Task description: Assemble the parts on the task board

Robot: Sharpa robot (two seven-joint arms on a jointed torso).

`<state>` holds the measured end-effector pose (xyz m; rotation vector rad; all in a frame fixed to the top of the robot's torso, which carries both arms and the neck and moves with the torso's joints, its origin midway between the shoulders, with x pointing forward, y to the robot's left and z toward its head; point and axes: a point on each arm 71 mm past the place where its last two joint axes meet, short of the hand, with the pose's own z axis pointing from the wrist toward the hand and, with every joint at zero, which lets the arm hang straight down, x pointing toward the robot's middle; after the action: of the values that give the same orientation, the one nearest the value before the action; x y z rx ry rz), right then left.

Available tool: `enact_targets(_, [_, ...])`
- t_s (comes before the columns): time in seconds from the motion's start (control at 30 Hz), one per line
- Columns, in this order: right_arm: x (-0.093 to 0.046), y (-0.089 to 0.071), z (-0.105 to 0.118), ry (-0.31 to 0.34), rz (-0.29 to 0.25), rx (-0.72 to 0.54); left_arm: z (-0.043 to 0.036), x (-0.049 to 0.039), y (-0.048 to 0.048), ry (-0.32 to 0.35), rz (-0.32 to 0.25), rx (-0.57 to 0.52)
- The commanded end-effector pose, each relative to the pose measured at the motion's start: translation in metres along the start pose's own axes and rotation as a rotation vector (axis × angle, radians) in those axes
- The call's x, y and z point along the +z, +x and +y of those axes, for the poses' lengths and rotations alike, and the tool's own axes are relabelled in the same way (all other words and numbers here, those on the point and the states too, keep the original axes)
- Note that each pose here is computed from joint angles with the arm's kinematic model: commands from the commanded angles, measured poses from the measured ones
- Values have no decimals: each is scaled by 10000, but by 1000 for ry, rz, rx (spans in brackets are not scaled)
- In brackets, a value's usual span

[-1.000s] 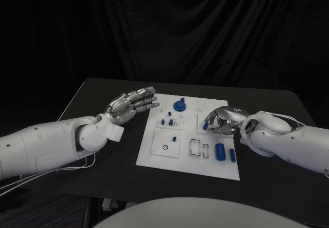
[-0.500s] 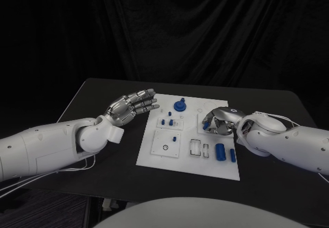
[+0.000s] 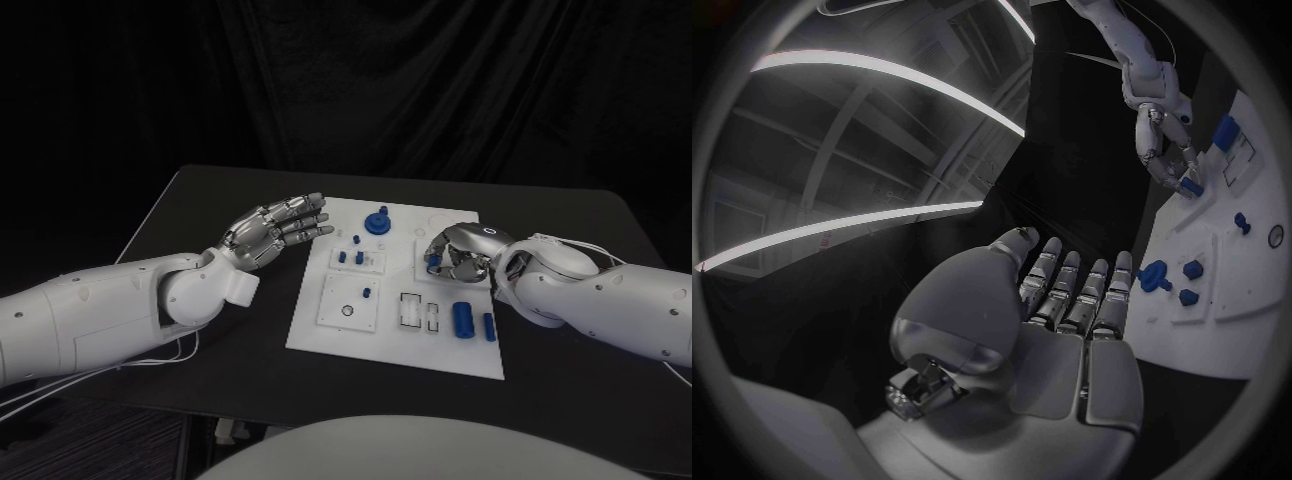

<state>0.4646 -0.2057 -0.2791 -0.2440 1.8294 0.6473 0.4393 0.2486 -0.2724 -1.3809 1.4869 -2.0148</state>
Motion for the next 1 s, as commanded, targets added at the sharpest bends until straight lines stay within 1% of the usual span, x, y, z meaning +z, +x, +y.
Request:
enact_targets(0.03, [-22, -44, 20, -20, -67, 21, 3, -5, 8, 4, 12, -9])
enact_targets(0.27, [-88, -98, 81, -46, -126, 45, 2, -16, -14, -4, 6, -6])
enact_targets(0.4, [-140, -181, 134, -55, -152, 55, 3, -19, -23, -9, 2, -4])
enact_targets(0.57, [-186, -298, 228, -68, -159, 62, 8, -16, -23, -13, 2, -4])
enact_targets(0.67, [-226, -317, 348, -91, -135, 73, 13, -9, -20, -15, 2, -3])
enact_targets(0.7, [-241, -307, 432, -110, -116, 81, 15, -6, -18, -15, 3, -4])
enact_targets(0.77, [-253, -282, 532, -135, -90, 88, 16, -3, -18, -16, 4, -4])
enact_targets(0.87, [-264, -201, 758, -193, -34, 93, 17, -2, -22, -17, 4, -4])
enact_targets(0.9, [-264, -187, 790, -202, -26, 91, 17, -2, -23, -17, 4, -4])
enact_targets(1.0, [-239, -88, 997, -262, 18, 74, 16, -3, -29, -16, 2, -2])
